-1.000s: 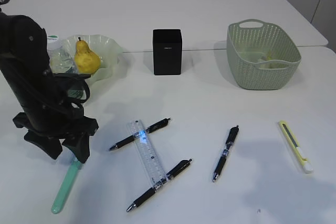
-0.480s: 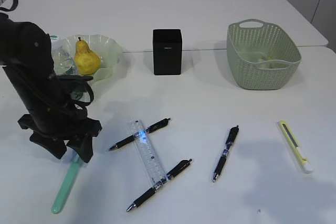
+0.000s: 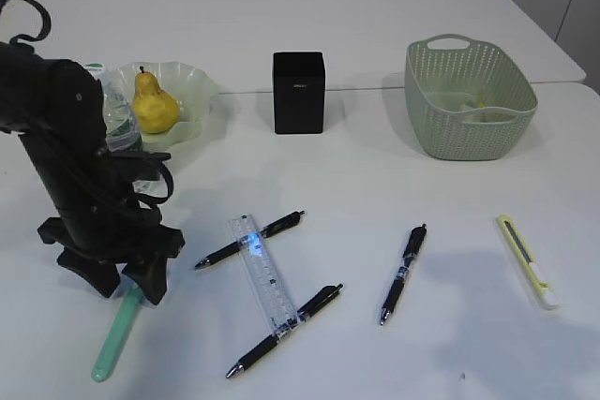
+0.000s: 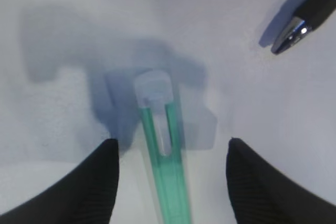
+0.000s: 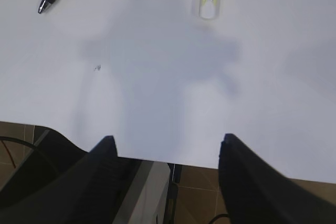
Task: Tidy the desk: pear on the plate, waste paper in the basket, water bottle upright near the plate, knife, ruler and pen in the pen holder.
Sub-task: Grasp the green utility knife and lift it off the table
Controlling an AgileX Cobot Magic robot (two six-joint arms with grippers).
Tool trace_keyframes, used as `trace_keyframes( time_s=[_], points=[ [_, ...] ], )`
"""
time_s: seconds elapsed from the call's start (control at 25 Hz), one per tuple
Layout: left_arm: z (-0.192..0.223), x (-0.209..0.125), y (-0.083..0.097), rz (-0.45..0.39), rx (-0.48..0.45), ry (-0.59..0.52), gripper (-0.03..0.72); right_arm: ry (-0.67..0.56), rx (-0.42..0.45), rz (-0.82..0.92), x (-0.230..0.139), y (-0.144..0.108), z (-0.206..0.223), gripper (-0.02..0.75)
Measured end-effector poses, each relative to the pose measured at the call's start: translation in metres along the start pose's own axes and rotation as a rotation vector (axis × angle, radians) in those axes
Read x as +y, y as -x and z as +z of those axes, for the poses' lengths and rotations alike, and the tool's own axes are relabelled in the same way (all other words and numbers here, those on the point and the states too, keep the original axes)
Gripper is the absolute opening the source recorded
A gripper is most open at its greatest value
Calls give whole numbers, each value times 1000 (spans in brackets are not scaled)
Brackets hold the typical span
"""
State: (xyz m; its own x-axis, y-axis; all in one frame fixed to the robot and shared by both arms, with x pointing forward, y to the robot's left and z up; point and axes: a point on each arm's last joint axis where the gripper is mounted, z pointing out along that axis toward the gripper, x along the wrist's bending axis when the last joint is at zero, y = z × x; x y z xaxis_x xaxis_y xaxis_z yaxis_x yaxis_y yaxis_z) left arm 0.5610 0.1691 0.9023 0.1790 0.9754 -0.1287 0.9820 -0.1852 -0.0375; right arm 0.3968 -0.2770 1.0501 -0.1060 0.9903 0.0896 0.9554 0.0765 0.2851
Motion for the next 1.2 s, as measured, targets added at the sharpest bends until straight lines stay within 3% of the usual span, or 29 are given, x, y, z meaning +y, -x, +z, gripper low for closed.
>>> trace_keyframes(
  time_s=[0.8, 1.08, 1.2],
  points=[
    [7, 3, -3, 20, 28, 2, 388, 10, -2, 0, 1, 0, 0, 478],
    [9, 5, -4, 26, 36, -4, 333, 17, -4, -1, 2, 0, 0, 478],
    [11, 6, -5, 35, 47, -9, 270, 17, -4, -1, 2, 0, 0, 478]
  ],
)
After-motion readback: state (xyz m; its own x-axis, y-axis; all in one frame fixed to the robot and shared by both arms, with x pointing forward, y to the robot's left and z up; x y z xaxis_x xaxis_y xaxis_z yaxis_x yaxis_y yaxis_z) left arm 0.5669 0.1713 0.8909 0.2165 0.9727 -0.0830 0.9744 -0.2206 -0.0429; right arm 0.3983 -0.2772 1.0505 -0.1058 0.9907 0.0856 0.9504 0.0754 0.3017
